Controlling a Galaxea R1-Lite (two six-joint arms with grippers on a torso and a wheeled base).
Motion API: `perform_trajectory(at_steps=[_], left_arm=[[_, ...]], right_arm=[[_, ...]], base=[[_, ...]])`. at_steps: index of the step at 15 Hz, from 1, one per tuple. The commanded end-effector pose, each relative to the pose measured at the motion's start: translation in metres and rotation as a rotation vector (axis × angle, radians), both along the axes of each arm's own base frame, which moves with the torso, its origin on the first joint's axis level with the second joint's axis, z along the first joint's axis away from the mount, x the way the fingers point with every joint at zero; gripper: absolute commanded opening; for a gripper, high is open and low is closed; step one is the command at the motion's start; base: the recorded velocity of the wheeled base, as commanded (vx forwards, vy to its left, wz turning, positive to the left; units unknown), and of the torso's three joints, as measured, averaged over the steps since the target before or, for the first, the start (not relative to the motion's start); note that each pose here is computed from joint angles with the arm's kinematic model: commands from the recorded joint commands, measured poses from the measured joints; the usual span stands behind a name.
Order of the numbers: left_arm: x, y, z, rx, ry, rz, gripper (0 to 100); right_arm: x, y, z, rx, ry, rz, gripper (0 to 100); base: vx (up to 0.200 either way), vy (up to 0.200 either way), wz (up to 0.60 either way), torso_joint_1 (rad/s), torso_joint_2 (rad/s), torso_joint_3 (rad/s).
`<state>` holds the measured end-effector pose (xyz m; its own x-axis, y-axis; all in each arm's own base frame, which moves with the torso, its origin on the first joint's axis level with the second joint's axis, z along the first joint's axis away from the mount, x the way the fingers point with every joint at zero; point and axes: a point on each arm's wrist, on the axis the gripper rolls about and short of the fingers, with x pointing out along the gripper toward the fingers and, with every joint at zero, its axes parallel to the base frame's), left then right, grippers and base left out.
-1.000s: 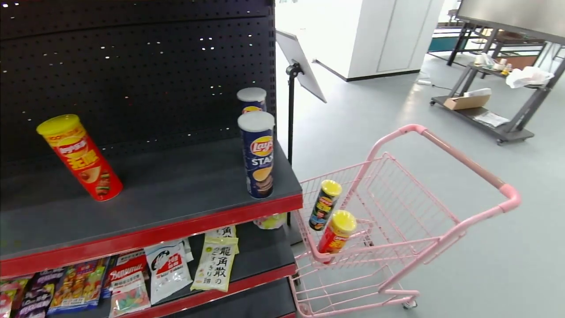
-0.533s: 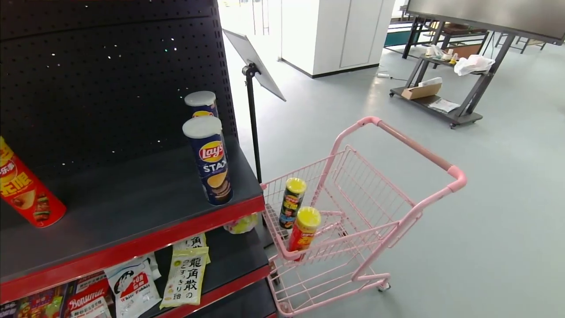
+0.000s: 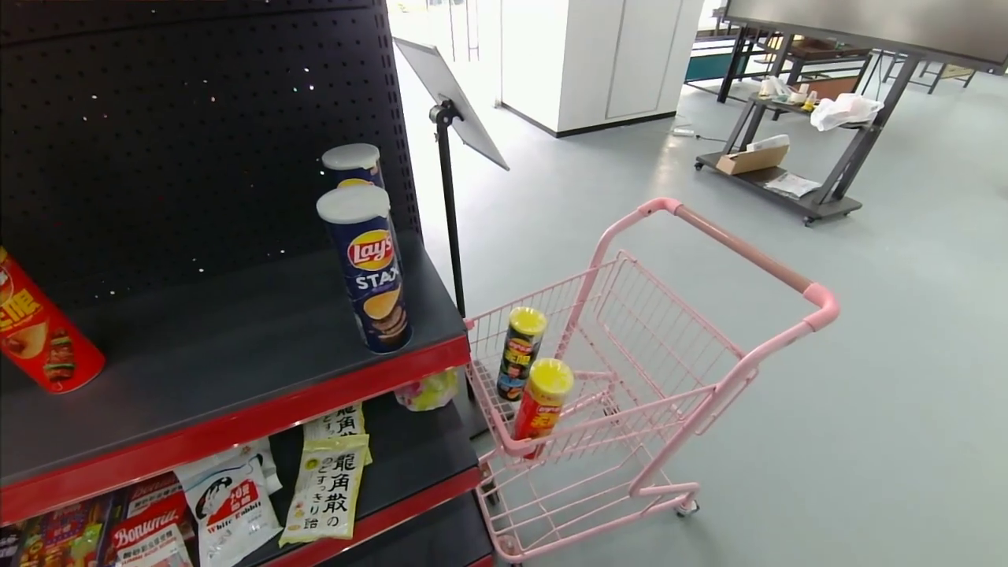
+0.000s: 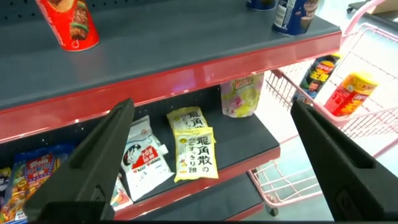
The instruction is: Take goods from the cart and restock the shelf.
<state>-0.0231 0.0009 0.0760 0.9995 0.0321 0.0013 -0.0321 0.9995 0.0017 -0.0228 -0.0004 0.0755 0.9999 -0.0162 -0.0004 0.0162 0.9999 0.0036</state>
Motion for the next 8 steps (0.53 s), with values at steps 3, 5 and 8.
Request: perform_trajectory(at_steps=[3, 5, 8], left_arm=[[0.0000, 0.0000, 0.0001, 0.000, 0.000, 0.000, 100], [0.0000, 0.0000, 0.0001, 0.000, 0.000, 0.000, 100], [0.0000, 0.0000, 0.0001, 0.000, 0.000, 0.000, 100]], right_arm=[[0.0000, 0.0000, 0.0000, 0.004, 0.000, -0.001, 100], [0.0000, 0.0000, 0.0000, 0.004, 0.000, -0.001, 100], [0.0000, 0.0000, 0.0000, 0.006, -0.001, -0.001, 100]], base=[[0.000, 0.000, 0.00, -0.147, 0.34, 0.194], [0.000, 0.000, 0.00, -0.141, 0.33, 0.185], [0.000, 0.000, 0.00, -0.146, 0.35, 0.201]])
